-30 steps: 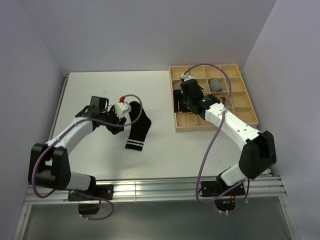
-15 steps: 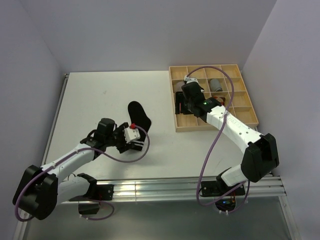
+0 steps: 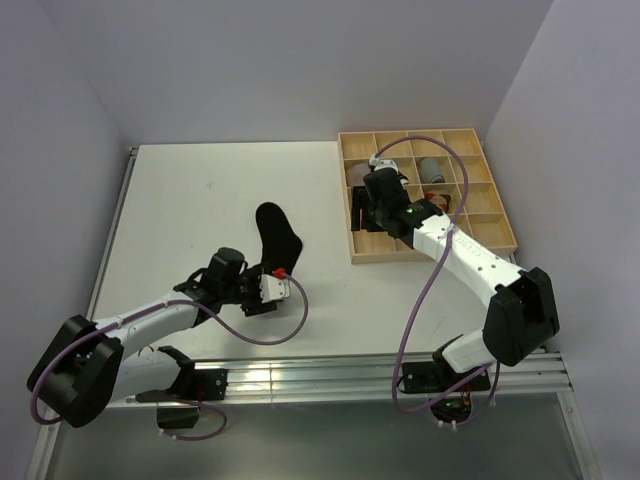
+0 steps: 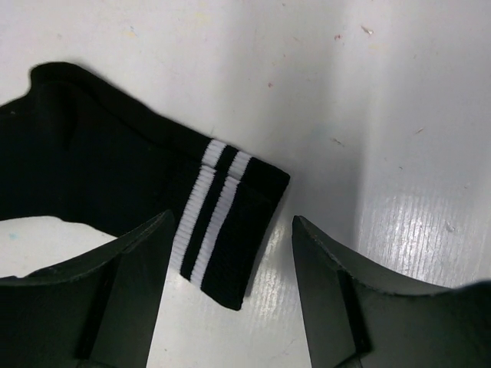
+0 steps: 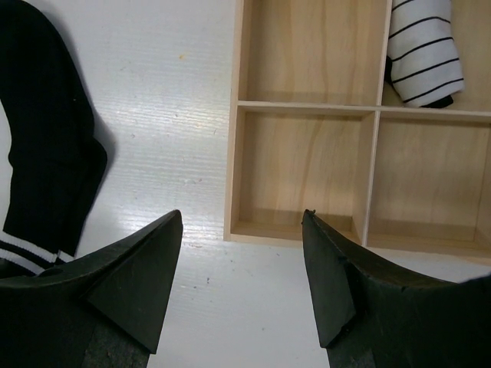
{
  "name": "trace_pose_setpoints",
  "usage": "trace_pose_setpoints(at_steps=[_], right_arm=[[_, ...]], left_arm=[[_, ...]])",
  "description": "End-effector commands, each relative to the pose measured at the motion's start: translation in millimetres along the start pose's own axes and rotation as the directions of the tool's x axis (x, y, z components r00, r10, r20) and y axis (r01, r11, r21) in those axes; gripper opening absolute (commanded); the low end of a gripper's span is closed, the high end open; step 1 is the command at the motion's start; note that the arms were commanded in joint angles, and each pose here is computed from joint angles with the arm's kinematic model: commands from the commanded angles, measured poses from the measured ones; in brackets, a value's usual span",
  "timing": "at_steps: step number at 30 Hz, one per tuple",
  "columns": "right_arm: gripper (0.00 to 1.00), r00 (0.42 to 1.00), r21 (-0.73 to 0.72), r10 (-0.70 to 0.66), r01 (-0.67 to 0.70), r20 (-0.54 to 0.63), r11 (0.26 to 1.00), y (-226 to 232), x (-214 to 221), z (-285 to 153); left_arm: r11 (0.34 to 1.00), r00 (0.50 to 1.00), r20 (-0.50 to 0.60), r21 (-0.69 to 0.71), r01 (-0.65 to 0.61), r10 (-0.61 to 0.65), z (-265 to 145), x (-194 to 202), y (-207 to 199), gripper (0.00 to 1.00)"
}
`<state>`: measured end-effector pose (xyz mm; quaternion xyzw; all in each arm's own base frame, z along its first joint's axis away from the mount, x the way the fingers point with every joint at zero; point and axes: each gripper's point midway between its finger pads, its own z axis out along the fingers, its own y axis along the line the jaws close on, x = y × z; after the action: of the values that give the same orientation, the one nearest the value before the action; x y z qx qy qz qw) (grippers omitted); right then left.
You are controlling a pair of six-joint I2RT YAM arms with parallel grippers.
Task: Roll the socks
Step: Roll the sock at the center of the board.
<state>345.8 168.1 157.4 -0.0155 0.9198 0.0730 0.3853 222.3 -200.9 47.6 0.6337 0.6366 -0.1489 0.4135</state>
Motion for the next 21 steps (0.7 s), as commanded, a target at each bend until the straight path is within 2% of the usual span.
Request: trace_pose_setpoints(at_steps=[1, 10, 12, 16, 18, 21], right_arm=[[0.71, 0.997, -0.016, 0.029, -0.028, 0.069, 0.999, 2, -15, -9], [0.71, 0.998, -0.018, 0.021, -0.02, 0.062, 1.0, 1, -9, -6], [0.7, 0.998, -0.019, 0.017, -0.016, 0.06, 1.0, 1, -8, -5], [0.7, 0.998, -0.023, 0.011, -0.009, 0.061, 1.0, 2, -10, -6], [0.69, 0.998, -0.025, 0.008, -0.006, 0.064, 1.0, 1, -11, -7], [0.68, 0.998, -0.028, 0.003, -0.001, 0.066, 1.0, 2, -10, -8]], left_arm=[[0.999, 0.999, 0.007, -0.012, -0.045, 0.045, 5, 0, 4, 0.67], [0.999, 0.998, -0.03, -0.024, -0.049, 0.048, 14, 11, 8, 0.65], [0.999, 0.999, -0.039, -0.024, -0.033, 0.032, 17, 12, 11, 0.58], [1.0, 0.998, -0.06, -0.014, -0.008, 0.007, 23, 18, 11, 0.54], [1.0, 0.998, -0.057, -0.009, 0.002, -0.003, 24, 16, 12, 0.49], [1.0, 0.998, -0.047, 0.011, 0.029, -0.029, 23, 9, 15, 0.32]])
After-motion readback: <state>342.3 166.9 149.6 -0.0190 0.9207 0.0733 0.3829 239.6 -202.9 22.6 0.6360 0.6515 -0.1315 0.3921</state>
